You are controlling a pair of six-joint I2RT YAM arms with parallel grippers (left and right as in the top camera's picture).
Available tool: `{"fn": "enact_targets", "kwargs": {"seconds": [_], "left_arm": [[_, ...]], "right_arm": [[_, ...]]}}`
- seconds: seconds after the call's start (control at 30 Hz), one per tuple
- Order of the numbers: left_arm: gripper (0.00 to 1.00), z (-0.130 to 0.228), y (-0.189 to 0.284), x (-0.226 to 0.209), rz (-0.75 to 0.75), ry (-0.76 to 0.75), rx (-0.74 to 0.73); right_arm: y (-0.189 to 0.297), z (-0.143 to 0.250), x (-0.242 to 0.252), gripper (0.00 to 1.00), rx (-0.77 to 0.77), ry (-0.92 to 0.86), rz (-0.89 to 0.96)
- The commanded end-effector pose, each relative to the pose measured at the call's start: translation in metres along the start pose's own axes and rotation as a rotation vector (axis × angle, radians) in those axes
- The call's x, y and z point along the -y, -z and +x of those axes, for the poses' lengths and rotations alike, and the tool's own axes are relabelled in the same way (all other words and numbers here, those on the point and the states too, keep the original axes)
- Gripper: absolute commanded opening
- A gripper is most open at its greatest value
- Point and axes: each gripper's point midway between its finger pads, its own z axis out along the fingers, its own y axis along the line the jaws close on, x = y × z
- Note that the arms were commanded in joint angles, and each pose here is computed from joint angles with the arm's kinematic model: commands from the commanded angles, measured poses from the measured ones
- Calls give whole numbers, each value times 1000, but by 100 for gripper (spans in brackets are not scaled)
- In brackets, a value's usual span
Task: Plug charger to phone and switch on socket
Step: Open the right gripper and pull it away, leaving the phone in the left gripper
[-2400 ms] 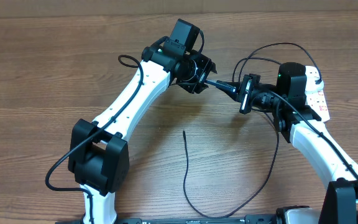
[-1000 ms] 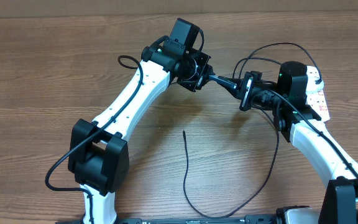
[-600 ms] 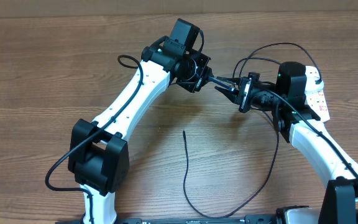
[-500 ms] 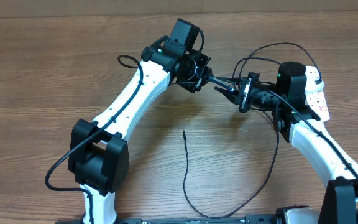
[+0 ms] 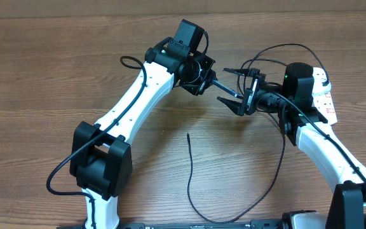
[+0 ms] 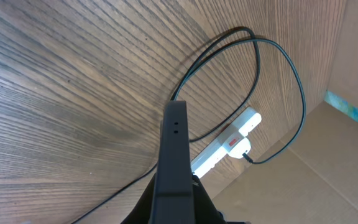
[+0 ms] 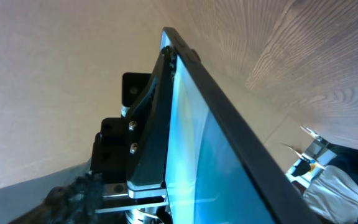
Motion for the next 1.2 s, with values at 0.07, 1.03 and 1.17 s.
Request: {"fn": "enact_targets", "kwargs": {"seconds": [0.07, 1.03, 1.17], "left_arm": [[4, 0, 12, 12, 39, -37, 6], [4, -36, 30, -2, 12, -123, 4], [4, -43, 35, -8, 3, -185, -8]], "right_arm": [[0, 7, -6, 91, -10, -59, -11], [0, 10, -4, 100, -26, 511, -7], [0, 11, -3, 100, -33, 617, -6]]}}
